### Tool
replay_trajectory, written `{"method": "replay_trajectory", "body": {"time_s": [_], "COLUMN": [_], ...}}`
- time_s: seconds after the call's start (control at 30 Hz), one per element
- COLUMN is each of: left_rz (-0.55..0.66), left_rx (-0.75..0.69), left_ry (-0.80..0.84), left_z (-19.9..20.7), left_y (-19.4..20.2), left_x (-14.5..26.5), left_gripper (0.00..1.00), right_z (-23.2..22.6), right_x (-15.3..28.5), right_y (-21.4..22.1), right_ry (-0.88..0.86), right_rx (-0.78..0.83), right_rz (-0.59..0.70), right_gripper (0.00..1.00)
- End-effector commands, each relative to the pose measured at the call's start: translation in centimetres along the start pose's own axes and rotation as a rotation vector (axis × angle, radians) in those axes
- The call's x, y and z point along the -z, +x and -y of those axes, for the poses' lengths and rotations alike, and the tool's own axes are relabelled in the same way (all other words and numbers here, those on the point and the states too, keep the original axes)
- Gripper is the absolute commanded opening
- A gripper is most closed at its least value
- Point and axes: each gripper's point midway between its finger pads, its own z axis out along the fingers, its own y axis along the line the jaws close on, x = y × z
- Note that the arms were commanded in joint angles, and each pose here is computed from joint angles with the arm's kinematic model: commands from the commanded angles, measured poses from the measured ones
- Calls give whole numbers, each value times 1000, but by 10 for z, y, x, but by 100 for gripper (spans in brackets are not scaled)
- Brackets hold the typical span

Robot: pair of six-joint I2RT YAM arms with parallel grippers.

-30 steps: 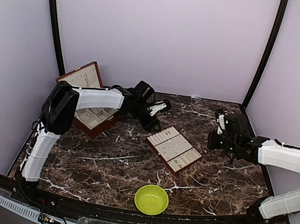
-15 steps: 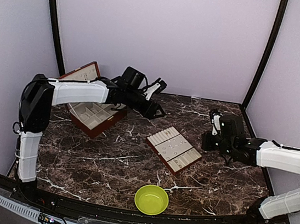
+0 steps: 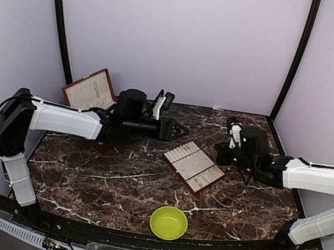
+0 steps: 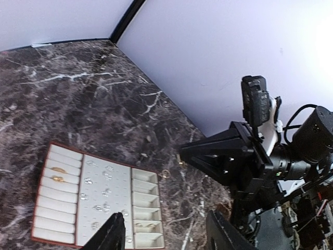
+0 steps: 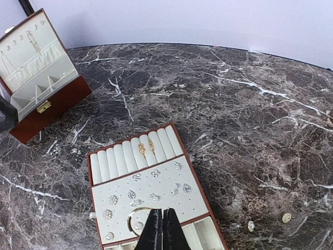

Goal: Organize the mixed jewelry
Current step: Pass from the right arm to the left

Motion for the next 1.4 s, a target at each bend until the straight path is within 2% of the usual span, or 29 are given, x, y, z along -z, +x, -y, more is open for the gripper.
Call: {"method": "replay_trajectory", "body": {"time_s": [0.0, 0.37, 0.8, 1.17, 1.37], "left_rz": [73, -45, -102, -128, -130], "left_rx": [76, 103, 120, 140, 146], "left_ry": [146, 206, 215, 213, 224], "left_z": [36, 39, 42, 39, 40], "left_y": [-10, 14, 26, 35, 36], "left_x": [-8, -40, -57, -66, -68], "left_gripper": [56, 54, 50, 26, 18], "right_z": [-20, -46, -55, -58, -60], "right_x": [1, 14, 10, 11, 8], "right_y": [-27, -28, -29, -29, -26], "right_ry": [-53, -171, -147, -144, -140], "right_rx": [-9, 78, 152, 164, 171], "right_rz": [92, 136, 148, 150, 139], "right_gripper": [0, 0, 0, 0, 0]}}
